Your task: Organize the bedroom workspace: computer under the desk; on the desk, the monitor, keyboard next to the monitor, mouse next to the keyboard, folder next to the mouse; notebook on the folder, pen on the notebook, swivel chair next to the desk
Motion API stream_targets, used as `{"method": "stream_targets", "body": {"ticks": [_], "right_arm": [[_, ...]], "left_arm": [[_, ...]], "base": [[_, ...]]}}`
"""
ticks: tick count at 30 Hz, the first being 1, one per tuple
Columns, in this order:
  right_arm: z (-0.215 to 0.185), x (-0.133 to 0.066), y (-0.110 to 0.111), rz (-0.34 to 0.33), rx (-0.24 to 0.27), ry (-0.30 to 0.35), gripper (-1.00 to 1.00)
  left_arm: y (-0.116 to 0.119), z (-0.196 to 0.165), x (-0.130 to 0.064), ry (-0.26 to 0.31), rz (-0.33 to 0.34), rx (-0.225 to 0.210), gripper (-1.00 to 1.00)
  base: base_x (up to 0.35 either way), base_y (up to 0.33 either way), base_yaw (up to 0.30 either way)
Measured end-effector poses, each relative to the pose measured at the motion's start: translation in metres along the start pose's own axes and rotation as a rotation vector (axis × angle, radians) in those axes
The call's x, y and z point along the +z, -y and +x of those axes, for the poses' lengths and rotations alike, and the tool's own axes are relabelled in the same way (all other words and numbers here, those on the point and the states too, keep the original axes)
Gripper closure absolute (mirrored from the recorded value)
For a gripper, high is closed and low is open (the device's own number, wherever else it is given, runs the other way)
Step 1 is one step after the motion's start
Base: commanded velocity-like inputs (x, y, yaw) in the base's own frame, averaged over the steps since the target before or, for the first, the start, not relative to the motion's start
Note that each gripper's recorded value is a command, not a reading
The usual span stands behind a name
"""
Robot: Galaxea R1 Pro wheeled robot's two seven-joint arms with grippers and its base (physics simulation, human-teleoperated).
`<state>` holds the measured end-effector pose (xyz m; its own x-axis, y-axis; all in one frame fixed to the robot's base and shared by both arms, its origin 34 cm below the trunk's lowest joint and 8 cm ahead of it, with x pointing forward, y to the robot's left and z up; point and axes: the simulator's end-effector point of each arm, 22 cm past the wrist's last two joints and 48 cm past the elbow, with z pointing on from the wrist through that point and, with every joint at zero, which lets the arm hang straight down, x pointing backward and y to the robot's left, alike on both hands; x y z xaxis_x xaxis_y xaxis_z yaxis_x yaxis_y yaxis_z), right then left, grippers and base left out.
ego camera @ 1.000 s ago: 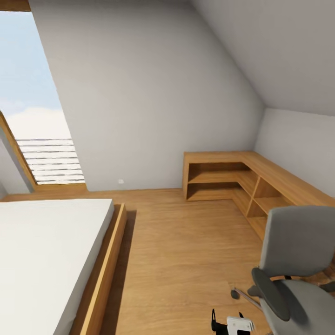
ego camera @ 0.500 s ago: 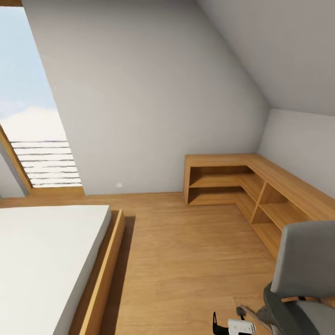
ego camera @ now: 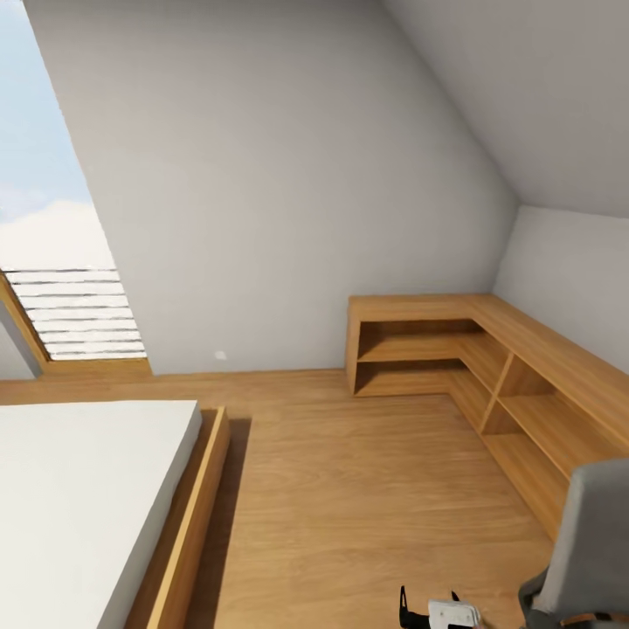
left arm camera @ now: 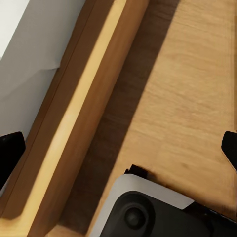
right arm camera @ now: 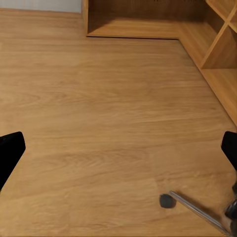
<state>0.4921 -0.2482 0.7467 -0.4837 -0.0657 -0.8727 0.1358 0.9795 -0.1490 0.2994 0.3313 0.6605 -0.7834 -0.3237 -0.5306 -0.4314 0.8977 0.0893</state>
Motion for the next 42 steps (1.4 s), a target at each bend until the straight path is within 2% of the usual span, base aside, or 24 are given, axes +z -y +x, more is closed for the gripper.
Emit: {"method": "stream_targets", "body": {"ticks": [42], "right_arm": [[0.0005,0.0,-0.0003,-0.001,-0.002,-0.002,-1.0]], "left_arm": [[0.0003,0.0001,0.0,0.0,0.001,0.001,-1.0]], "base": [[0.333,0.0,0.0]]}}
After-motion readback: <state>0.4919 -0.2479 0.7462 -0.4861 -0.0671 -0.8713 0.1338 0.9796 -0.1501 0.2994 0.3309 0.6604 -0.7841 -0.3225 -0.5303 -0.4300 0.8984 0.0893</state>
